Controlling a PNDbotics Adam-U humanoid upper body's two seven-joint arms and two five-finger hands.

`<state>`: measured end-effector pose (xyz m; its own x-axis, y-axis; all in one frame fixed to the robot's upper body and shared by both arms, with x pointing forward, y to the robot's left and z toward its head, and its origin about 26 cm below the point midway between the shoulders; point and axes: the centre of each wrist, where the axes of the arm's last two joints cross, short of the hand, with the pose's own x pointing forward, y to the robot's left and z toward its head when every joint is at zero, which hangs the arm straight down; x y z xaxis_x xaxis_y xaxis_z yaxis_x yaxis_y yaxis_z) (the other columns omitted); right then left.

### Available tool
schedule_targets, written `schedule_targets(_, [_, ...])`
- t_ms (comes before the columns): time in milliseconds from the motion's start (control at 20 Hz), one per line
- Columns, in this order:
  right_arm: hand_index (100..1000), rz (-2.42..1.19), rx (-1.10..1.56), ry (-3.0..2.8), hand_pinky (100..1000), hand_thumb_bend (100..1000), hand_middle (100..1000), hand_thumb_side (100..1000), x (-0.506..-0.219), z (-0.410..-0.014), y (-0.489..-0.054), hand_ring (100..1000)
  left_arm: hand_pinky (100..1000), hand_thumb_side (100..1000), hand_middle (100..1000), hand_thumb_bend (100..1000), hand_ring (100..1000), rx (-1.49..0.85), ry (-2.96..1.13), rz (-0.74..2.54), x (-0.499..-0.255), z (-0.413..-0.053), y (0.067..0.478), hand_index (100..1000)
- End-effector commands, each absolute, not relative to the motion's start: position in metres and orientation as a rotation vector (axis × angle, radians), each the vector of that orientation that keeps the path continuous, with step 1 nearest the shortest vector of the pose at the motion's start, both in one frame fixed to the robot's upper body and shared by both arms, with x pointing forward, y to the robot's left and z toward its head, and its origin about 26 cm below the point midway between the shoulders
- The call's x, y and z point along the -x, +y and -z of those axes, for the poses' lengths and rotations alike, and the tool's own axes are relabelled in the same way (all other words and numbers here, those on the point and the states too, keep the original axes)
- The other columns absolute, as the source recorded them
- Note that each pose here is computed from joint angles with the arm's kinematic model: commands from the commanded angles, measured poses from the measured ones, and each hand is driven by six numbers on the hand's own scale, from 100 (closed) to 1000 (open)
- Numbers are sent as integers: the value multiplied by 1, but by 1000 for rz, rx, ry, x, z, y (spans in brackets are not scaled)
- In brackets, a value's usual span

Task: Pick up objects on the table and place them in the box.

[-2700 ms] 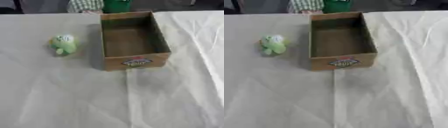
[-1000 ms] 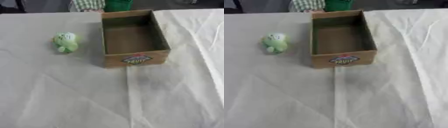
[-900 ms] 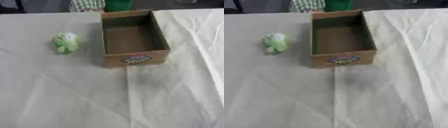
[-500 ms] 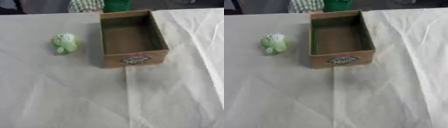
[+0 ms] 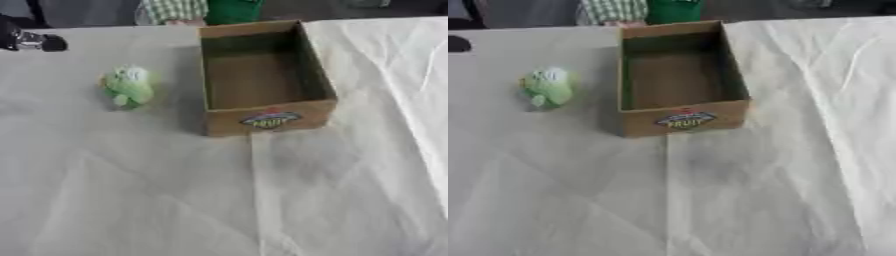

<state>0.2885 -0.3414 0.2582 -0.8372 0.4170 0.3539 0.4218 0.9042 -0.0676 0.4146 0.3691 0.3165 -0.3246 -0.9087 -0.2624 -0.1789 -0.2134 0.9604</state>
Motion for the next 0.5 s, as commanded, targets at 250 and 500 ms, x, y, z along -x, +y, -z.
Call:
schedule_targets(250, [875, -29, 617, -2741, 833, 100, 744, 561, -286, -271, -341, 720, 701, 780, 855, 877, 851, -1197, -1343, 1676, -430, -311, 369, 1000])
schedule_targets(500, [875, -34, 610, -2737, 833, 100, 744, 561, -286, -271, -340, 720, 759, 668, 860, 691, 871, -929, -1318, 1672, -444, -301, 366, 1000])
